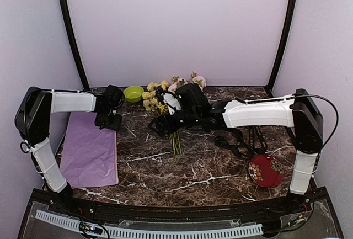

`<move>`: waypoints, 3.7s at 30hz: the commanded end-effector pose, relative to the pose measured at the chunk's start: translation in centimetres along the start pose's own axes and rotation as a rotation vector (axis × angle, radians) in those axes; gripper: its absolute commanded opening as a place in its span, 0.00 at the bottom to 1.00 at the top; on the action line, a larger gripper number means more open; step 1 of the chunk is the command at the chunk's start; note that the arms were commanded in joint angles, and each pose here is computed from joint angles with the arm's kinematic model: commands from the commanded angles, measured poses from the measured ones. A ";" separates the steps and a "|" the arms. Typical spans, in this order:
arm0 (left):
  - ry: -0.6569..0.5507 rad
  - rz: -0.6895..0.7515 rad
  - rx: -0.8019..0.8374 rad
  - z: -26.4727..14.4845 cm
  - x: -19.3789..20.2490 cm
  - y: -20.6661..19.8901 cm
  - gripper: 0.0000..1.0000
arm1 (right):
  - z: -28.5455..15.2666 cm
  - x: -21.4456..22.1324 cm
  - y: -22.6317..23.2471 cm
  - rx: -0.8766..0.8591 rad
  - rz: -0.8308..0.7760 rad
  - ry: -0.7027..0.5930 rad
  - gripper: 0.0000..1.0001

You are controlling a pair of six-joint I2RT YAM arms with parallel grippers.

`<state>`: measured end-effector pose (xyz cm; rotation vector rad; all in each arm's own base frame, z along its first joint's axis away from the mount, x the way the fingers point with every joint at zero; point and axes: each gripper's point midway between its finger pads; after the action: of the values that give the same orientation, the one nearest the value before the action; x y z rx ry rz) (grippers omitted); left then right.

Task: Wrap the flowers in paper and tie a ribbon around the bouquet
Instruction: Pick up the corner of the folded wrapping paper at the corner of the board, then pass from the left arm to the right

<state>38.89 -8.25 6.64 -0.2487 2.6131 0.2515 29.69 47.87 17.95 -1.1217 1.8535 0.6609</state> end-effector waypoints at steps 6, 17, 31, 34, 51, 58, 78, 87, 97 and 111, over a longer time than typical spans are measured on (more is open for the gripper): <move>0.014 0.046 -0.155 2.0 -1.0 0.7 0.36 | -0.8 2.3 -0.8 0.060 -0.077 0.059 0.96; 0.091 0.082 -0.165 3.7 0.2 0.0 0.42 | -1.0 3.8 -0.9 0.067 -0.099 0.092 0.97; 0.105 0.203 -0.434 1.6 0.6 3.5 0.38 | -1.2 3.5 -0.8 0.059 -0.150 0.087 0.98; 0.117 0.233 -0.494 1.3 0.9 4.4 0.38 | -1.2 3.4 -0.7 0.056 -0.163 0.087 0.98; 0.202 0.359 -0.581 2.9 3.7 6.1 0.12 | -1.6 3.7 -1.4 0.098 -0.178 0.106 0.99; 0.149 0.289 -0.484 1.2 2.3 6.8 0.00 | -3.0 3.3 -2.8 0.174 -0.174 0.101 1.00; -0.782 0.116 -0.126 -31.0 -17.9 6.5 0.00 | -8.8 -0.4 -7.7 0.173 -0.010 -0.085 1.00; -0.944 0.383 0.493 -43.4 -13.6 -9.4 0.00 | -16.3 0.6 -15.3 0.330 0.126 -0.167 1.00; -0.877 0.544 1.098 -51.9 -6.7 -16.3 0.00 | -24.0 1.1 -17.6 0.398 0.097 -0.219 1.00; -0.671 0.308 1.626 -55.7 -9.1 -14.3 0.00 | -34.0 -0.8 -20.4 0.721 0.083 -0.360 1.00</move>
<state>23.05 -34.97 55.42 0.7533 1.4865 -1.1725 33.05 14.92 36.38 -0.5316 1.5570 0.2419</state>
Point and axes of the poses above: each gripper's point midway between its finger pads, its own z axis out along the fingers, its own y axis along the line the jaws close on, x = y × z, and after that the axes turned 15 degrees about -z, right-handed
